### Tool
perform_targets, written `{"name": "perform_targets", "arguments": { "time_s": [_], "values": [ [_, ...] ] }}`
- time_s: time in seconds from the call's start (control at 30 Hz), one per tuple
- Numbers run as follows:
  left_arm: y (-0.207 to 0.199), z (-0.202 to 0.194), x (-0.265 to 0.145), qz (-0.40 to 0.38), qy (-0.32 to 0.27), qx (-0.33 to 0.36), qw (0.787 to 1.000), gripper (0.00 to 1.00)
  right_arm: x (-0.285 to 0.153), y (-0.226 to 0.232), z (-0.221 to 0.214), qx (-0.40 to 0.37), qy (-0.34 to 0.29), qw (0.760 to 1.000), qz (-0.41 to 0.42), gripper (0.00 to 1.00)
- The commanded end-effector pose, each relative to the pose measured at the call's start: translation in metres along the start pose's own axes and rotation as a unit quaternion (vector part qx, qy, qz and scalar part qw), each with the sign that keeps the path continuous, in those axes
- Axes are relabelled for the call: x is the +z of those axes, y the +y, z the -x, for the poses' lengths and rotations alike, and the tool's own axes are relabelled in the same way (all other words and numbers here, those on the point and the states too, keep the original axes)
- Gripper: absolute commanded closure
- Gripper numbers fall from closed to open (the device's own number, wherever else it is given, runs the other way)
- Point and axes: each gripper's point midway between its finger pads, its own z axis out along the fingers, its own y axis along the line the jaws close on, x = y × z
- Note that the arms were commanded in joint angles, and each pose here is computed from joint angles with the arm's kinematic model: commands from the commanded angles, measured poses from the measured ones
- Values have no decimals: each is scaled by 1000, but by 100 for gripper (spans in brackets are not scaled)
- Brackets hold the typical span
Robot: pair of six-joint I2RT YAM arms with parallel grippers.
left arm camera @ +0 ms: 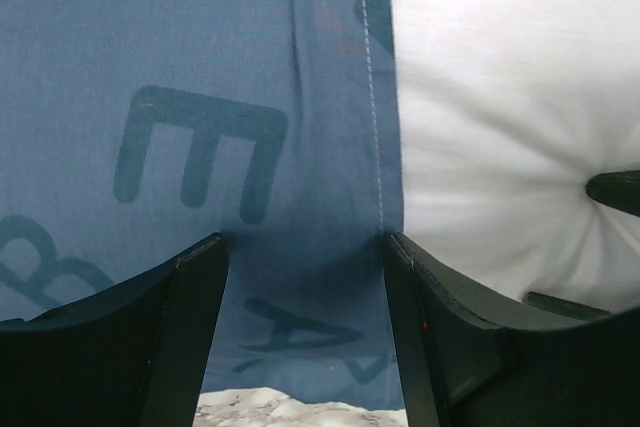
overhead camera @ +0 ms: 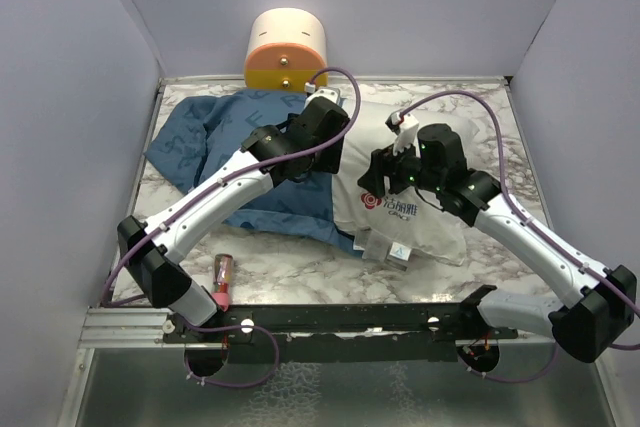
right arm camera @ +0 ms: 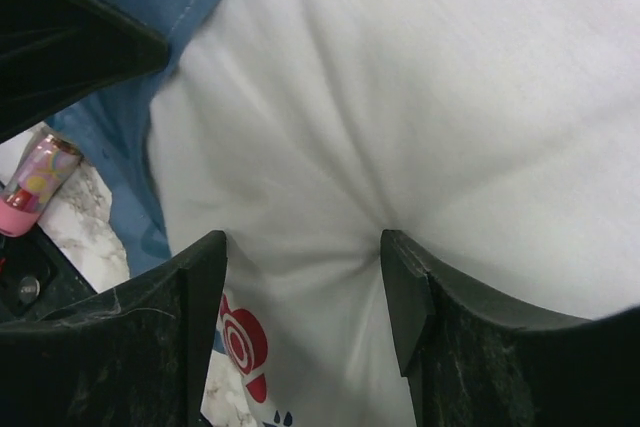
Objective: Put the pillow into the pillowcase
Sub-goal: Stuff the pillow into the pillowcase.
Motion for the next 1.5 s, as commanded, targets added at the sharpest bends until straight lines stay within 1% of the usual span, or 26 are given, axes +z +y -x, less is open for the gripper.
{"name": "perform_targets", "arguments": {
  "time_s": [0.0, 0.13, 0.27, 0.33, 0.43, 0.53, 0.63, 0.67, 0.8, 0.9, 0.97, 1.03, 1.07, 1.1, 1.17, 1.2, 1.23, 1.3, 1.33, 1.37, 1.43, 1.47],
  "values": [
    [12, 2, 17, 42, -14, 42, 998, 35, 16, -20, -38, 24, 54, 997, -41, 40],
    [-2, 9, 20, 13, -21, 35, 999, 34, 24, -23, -43, 22, 63, 997, -43, 44],
    [-16, 18, 17, -17, -27, 12, 999, 31, 28, -22, -42, 25, 66, 997, -40, 45],
    [-13, 17, 21, -3, -29, 13, 999, 29, 29, -22, -41, 30, 63, 997, -40, 47],
    [2, 6, 35, 41, -23, 29, 998, 25, 30, -21, -44, 38, 62, 997, -39, 50],
    [7, -2, 49, 62, -18, 40, 997, 28, 31, -21, -49, 42, 66, 996, -37, 53],
    [9, -2, 55, 73, -17, 51, 996, 35, 30, -23, -54, 46, 70, 996, -40, 53],
    [9, 0, 55, 76, -17, 54, 995, 37, 30, -23, -54, 46, 69, 996, -41, 55],
    [13, 10, 44, 83, -23, 64, 994, 49, 31, -26, -57, 45, 71, 995, -49, 58],
    [15, 17, 31, 77, -30, 67, 994, 63, 34, -28, -60, 44, 76, 995, -51, 60],
    [18, 17, 26, 78, -28, 70, 994, 74, 36, -28, -63, 45, 79, 995, -49, 61],
    [20, 14, 23, 77, -25, 72, 994, 83, 39, -27, -63, 47, 79, 995, -44, 64],
    [20, 13, 22, 74, -24, 72, 994, 90, 40, -27, -64, 48, 80, 995, -42, 65],
    [18, 14, 20, 68, -23, 71, 995, 93, 42, -26, -64, 48, 80, 995, -40, 66],
    [9, 18, 15, 41, -26, 65, 997, 97, 44, -25, -65, 48, 81, 995, -35, 69],
    [1, 24, 10, 18, -32, 59, 998, 99, 46, -25, -65, 48, 81, 995, -33, 71],
    [-11, 30, 4, -15, -40, 51, 998, 100, 48, -24, -65, 49, 80, 995, -29, 74],
    [-41, 43, -10, -104, -60, 36, 992, 100, 54, -19, -63, 52, 77, 996, -12, 85],
    [-59, 50, -19, -154, -69, 26, 985, 100, 57, -14, -60, 54, 71, 996, 4, 90],
    [-80, 53, -31, -215, -69, 9, 974, 100, 62, -7, -56, 61, 64, 996, 22, 94],
    [-113, 66, -53, -307, -81, -21, 948, 100, 69, 8, -38, 69, 39, 995, 66, 99],
    [-126, 73, -64, -347, -85, -37, 933, 100, 71, 17, -24, 69, 19, 993, 91, 99]
  ]
}}
